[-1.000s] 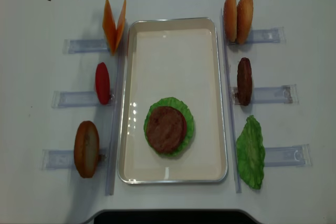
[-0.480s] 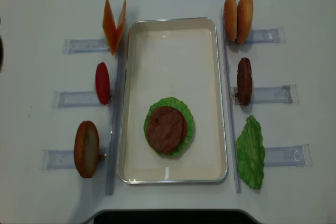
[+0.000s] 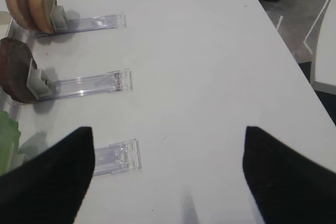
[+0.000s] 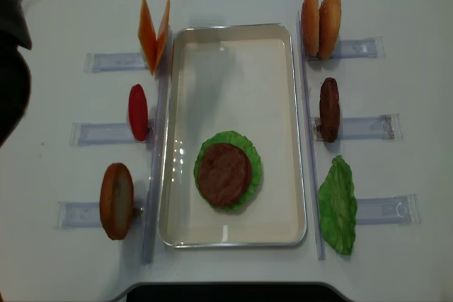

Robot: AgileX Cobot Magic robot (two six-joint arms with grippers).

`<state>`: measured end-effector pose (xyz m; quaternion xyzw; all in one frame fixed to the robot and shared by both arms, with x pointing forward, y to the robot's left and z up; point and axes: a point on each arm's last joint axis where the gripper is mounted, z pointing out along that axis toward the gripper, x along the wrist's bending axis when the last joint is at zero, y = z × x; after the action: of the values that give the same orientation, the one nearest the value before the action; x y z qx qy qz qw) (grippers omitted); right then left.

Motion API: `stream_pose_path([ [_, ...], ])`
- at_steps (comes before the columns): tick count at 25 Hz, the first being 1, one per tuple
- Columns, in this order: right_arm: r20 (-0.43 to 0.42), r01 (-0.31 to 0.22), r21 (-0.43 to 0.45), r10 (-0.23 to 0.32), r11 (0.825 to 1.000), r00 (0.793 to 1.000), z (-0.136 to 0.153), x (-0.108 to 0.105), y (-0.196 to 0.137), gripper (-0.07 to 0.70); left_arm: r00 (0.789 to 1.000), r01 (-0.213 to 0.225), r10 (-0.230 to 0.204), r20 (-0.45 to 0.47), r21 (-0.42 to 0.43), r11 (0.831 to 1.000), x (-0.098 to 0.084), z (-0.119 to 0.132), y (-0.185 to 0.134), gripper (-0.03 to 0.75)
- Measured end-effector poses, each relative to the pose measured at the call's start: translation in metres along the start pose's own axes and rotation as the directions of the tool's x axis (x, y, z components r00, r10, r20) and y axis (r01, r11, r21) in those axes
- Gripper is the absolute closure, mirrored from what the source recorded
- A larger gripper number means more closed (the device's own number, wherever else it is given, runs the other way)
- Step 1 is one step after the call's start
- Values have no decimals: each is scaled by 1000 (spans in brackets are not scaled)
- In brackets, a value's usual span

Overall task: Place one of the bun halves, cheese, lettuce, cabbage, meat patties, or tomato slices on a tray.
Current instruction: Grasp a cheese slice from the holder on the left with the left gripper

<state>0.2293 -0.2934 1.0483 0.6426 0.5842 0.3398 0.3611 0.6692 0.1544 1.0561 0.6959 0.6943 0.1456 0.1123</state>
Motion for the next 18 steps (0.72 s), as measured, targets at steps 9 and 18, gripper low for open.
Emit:
stream_pose_path([
  [9, 0, 0, 0, 0, 1000, 1000, 0, 0, 0, 82, 1000, -6, 7, -29, 21, 1000, -1, 15, 0, 61],
  [18, 0, 0, 0, 0, 1000, 1000, 0, 0, 0, 82, 999, -21, 25, -48, 86, 996, -7, 48, -4, 61],
])
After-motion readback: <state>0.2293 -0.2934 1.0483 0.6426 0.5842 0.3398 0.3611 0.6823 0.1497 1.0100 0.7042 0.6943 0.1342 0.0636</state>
